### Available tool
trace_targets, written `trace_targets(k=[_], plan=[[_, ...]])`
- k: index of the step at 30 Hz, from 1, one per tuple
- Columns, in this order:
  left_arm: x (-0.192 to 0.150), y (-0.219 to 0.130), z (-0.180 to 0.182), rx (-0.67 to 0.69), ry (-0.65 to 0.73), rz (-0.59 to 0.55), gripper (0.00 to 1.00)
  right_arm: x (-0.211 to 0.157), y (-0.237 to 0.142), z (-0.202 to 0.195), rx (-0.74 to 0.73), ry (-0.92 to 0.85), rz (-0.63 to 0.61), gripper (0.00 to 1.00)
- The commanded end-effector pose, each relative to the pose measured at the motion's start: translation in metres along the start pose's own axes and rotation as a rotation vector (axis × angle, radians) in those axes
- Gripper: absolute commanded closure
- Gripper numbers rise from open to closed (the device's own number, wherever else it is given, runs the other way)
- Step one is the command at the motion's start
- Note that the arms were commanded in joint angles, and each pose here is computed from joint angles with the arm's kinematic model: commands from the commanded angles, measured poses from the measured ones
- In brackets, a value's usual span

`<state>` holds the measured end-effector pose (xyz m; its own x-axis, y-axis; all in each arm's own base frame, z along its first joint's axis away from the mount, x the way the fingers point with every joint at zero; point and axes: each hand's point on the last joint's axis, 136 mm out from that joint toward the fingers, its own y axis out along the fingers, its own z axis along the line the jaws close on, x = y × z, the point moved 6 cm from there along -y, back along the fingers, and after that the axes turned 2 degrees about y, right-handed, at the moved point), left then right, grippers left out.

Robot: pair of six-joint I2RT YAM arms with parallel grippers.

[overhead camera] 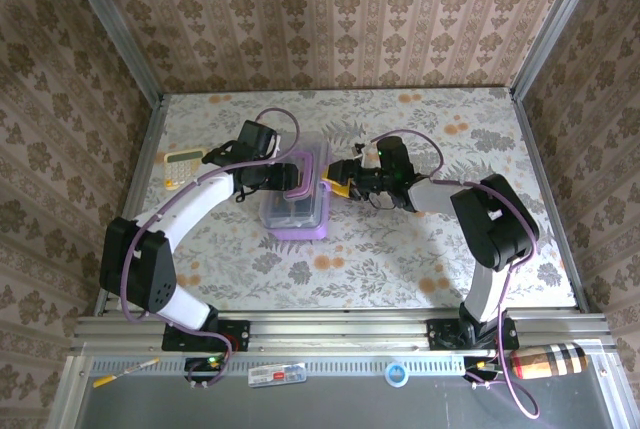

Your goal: Pack the tool kit

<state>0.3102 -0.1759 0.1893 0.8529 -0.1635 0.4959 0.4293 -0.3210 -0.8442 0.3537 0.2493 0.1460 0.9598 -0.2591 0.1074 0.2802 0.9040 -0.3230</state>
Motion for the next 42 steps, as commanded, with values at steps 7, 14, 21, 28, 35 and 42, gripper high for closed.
trace_targets(k=[7,14,21,28,35,42], plan=[[-0.052,0.024,0.012,0.036,-0.005,0.249,0.48,0.001,0.004,-0.005,-0.052,-0.002,-0.030,0.48],[-0.052,0.024,0.013,0.037,-0.007,0.248,0.48,0.001,0.001,-0.007,-0.058,0.001,-0.037,0.49],[-0.052,0.024,0.013,0.040,-0.008,0.250,0.48,0.001,-0.003,-0.013,-0.064,0.010,-0.049,0.50],[-0.051,0.024,0.013,0.042,-0.008,0.249,0.48,0.001,-0.007,-0.015,-0.064,0.012,-0.056,0.50],[-0.051,0.024,0.012,0.048,-0.005,0.254,0.48,0.001,-0.008,-0.020,-0.066,0.019,-0.057,0.51],[-0.051,0.026,0.012,0.067,0.003,0.266,0.48,0.001,-0.008,-0.022,-0.054,0.024,-0.060,0.51]])
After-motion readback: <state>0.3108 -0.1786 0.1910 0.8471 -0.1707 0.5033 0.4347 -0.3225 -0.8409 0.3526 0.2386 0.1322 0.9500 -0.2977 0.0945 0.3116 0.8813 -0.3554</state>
